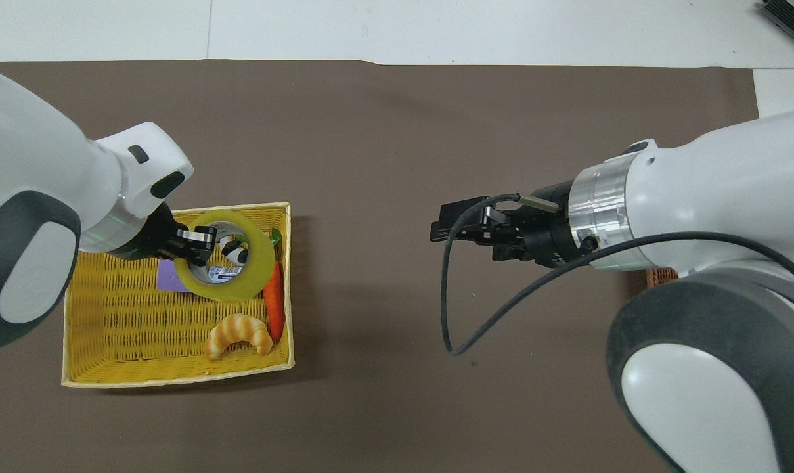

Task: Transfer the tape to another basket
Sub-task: 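Lift the tape with the left gripper while the right gripper approaches, then grasp the tape rim with the right gripper beside the left gripper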

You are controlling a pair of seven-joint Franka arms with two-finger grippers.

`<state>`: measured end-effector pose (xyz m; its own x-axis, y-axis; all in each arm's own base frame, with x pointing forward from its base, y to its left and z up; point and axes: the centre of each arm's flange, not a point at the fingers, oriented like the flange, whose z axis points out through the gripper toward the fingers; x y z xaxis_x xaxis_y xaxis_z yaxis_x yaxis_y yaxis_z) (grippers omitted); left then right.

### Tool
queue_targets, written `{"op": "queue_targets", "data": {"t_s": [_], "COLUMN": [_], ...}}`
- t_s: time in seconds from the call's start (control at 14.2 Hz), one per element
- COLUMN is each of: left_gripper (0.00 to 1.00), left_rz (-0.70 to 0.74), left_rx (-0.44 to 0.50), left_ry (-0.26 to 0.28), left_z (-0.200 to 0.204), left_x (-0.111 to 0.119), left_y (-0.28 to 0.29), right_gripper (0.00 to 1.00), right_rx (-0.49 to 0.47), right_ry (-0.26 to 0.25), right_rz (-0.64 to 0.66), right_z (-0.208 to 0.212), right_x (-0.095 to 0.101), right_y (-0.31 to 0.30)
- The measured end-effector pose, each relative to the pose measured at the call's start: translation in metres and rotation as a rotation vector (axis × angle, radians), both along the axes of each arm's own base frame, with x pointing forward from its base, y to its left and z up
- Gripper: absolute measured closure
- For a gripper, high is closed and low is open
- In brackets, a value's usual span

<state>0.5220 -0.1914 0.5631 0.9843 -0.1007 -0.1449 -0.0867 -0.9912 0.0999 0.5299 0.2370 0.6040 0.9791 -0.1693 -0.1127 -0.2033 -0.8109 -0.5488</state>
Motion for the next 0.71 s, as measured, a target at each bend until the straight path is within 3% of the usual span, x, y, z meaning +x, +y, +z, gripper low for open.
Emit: {"op": "queue_targets", "data": {"t_s": [0.49,0.71], "left_gripper": [0.78,0.78], "left_rz": [0.020,0.018], "left_rx": [-0.232,-0.256], "left_ry": [-0.030,-0.052], "left_z": [0.012,0.016], "left_x": [-0.010,-0.021], "left_y": [-0.067,-0.099], "right_gripper": [0.00,0.00], "right_rx": [0.149,0.149], "right_ry": [0.038,0.041], "right_rz": [-0.064,-0.059], "right_z": [-0.038,-0.043], "right_x": [-0.002,-0.003], "right_y": [0.039,0.041]}}
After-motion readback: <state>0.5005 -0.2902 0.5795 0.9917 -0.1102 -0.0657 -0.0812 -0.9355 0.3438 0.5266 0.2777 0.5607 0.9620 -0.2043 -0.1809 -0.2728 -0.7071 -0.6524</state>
